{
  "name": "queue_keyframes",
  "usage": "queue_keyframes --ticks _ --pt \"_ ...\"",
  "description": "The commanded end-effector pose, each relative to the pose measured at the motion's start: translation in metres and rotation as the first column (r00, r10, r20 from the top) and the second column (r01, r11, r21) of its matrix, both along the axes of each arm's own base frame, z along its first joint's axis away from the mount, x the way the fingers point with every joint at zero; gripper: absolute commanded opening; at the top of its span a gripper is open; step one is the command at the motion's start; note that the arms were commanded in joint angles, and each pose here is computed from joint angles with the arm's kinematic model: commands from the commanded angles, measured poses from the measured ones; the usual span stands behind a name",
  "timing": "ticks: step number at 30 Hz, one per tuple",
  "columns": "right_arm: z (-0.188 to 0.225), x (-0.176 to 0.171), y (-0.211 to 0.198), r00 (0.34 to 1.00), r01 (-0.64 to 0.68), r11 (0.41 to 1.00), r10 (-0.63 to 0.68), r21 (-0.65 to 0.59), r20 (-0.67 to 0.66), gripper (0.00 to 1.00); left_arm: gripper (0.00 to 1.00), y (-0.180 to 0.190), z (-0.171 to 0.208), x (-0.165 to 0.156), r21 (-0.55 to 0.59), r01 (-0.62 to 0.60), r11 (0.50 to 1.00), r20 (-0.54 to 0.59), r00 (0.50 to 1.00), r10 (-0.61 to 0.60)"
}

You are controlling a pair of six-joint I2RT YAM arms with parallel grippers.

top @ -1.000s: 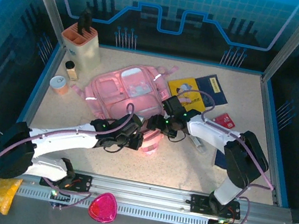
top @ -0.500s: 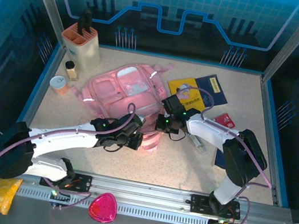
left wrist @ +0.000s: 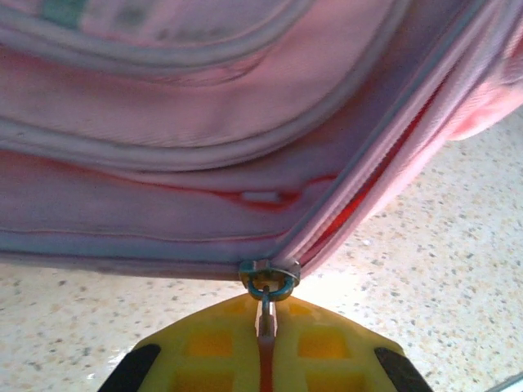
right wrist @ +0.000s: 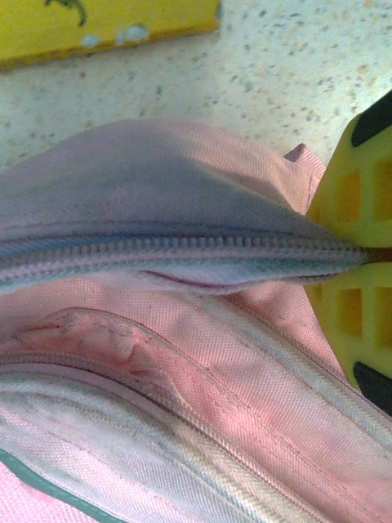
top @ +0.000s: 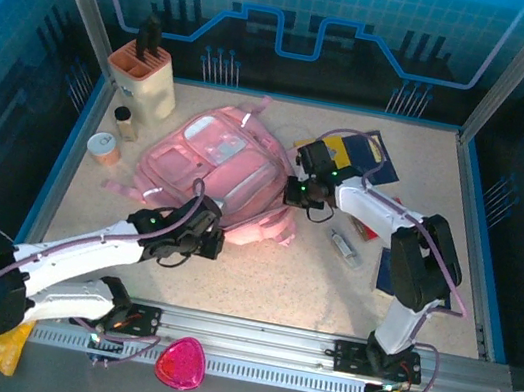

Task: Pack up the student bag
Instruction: Unzip the student bag at the center of the table.

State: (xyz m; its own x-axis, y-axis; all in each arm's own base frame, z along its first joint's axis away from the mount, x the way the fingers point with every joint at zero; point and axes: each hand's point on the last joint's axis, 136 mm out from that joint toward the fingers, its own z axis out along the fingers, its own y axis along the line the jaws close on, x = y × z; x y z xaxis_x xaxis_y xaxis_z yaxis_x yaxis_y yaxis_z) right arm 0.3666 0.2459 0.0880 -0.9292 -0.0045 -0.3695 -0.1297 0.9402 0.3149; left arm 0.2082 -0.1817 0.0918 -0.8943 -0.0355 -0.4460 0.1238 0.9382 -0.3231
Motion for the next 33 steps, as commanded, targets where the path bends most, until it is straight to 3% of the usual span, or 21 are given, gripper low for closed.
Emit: queue_keyframes --ticks 1,4,12,16,18,24,30,33 --pt "0.011 0.038 -0.026 0.995 0.031 0.996 -0.023 -0.080 0.092 0.01 0.00 0.029 -0.013 -0.010 0.068 -0.027 0.997 -0.068 0.997 0.032" --pt "0.013 0.033 -0.029 0.999 0.022 0.998 -0.019 -0.064 0.048 0.05 0.00 0.027 -0.003 0.000 0.029 -0.048 0.998 -0.049 0.998 0.049" --pt "0.030 -0.021 -0.016 0.998 -0.033 0.999 0.032 -0.027 -0.062 0.56 0.00 -0.004 0.007 0.015 -0.106 -0.014 0.994 -0.018 1.000 0.012" --pt "0.046 -0.057 0.007 0.992 -0.074 0.997 0.074 0.010 -0.101 0.73 0.00 -0.020 0.007 0.019 -0.151 0.013 0.989 -0.034 0.999 -0.018" --pt "0.051 -0.073 0.024 0.985 -0.096 0.992 0.107 0.084 -0.132 0.78 0.00 -0.029 0.010 0.020 -0.185 0.036 0.982 -0.035 0.998 -0.043" --pt "0.026 -0.090 0.029 0.981 -0.061 0.998 0.064 0.021 -0.182 0.83 0.00 -0.040 0.007 0.022 -0.187 0.059 0.981 -0.045 0.997 -0.068" --pt "-0.003 -0.079 0.029 0.981 -0.073 0.994 0.058 -0.077 -0.184 0.77 0.00 -0.043 0.005 0.020 -0.179 0.080 0.981 -0.056 0.994 -0.092" --pt "-0.014 -0.069 0.030 0.985 -0.074 0.990 0.053 -0.121 -0.166 0.68 0.00 -0.042 0.002 0.016 -0.144 0.125 0.982 -0.071 0.988 -0.136"
